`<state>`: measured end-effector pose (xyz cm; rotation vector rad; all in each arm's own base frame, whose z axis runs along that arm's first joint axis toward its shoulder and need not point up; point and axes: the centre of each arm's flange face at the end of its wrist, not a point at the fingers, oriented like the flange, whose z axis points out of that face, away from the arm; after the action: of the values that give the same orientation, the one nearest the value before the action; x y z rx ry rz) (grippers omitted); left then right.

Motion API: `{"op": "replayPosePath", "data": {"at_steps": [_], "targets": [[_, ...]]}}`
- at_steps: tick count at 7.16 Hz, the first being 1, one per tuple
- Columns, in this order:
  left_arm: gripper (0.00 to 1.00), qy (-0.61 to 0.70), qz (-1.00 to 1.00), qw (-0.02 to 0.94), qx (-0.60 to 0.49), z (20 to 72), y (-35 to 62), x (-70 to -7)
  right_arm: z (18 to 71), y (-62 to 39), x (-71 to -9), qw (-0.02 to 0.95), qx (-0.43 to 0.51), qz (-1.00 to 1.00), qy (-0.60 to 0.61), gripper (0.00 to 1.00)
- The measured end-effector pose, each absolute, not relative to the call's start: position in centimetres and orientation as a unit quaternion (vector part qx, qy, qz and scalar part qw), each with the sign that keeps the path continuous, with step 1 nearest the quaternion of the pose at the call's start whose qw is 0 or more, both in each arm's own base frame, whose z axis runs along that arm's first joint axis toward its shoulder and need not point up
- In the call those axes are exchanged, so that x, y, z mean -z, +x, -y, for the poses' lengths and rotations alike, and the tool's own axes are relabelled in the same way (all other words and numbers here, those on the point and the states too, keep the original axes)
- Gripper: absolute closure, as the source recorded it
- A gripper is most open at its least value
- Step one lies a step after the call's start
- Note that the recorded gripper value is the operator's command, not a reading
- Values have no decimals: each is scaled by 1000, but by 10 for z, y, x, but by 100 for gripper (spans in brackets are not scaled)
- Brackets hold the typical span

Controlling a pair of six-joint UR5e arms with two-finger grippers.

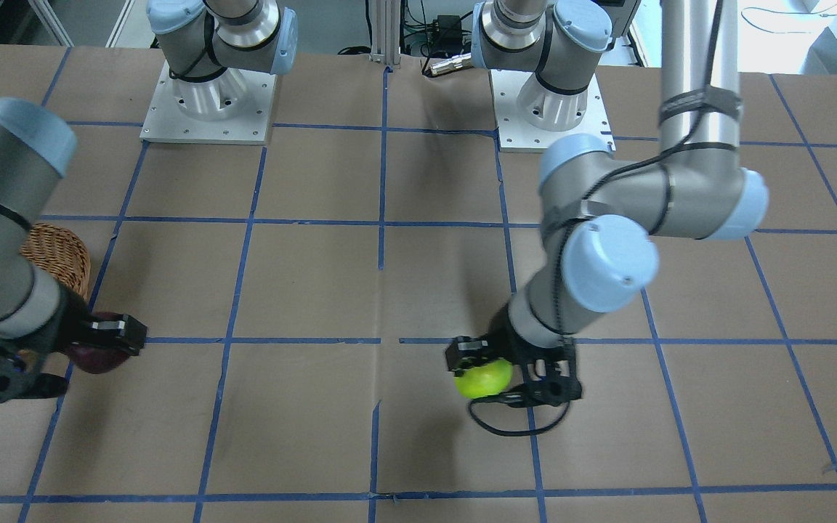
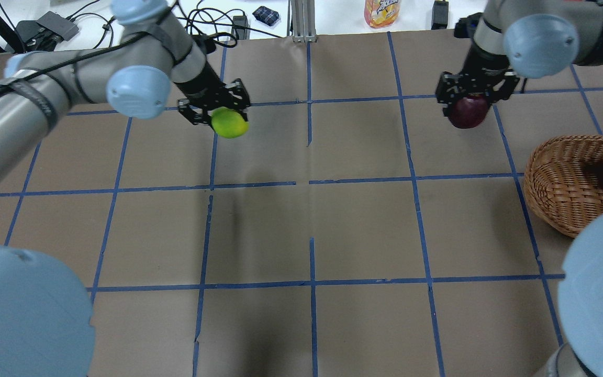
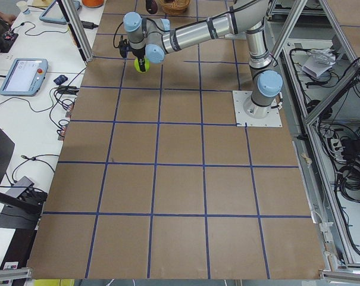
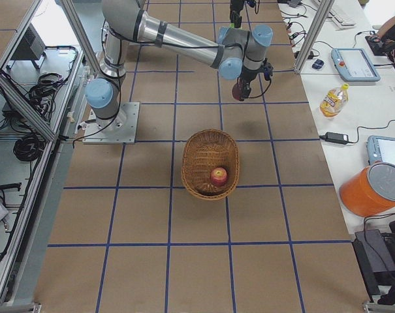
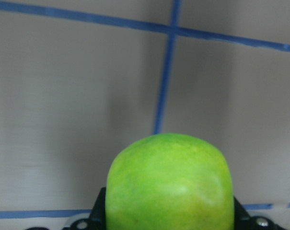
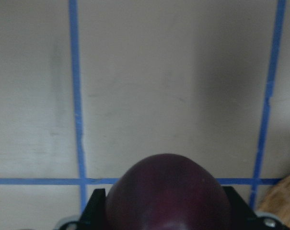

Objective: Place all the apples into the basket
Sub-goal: 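Drop purple apple in basket with right gripper while left sets green apple center, then open and raise the left gripper while the right gripper moves toward center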

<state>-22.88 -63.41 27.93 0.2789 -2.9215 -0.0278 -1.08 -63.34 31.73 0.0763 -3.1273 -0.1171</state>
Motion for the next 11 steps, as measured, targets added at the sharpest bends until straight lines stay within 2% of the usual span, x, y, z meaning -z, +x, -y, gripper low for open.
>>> {"op": "replayPosePath", "data": {"at_steps": [2,3,4,5,7,9,11], "targets": [[97,83,994,67,-1,599,-330,-254,592,-143,-307,2,20,997,69,44],[87,68,997,45,-15,588,-353,-246,569,-193,-293,-5,5,997,74,39],[81,60,997,33,-20,583,-364,-239,550,-224,-274,-3,-12,996,84,25],[59,56,998,27,-16,581,-368,-228,538,-237,-255,5,-25,996,90,0],[0,55,998,19,-3,580,-372,-207,528,-243,-232,12,-27,995,93,0],[0,52,998,19,-3,579,-374,-206,524,-241,-231,7,-18,996,92,0],[0,57,998,33,-23,586,-364,-244,513,-222,-267,-22,12,996,91,0]]}}
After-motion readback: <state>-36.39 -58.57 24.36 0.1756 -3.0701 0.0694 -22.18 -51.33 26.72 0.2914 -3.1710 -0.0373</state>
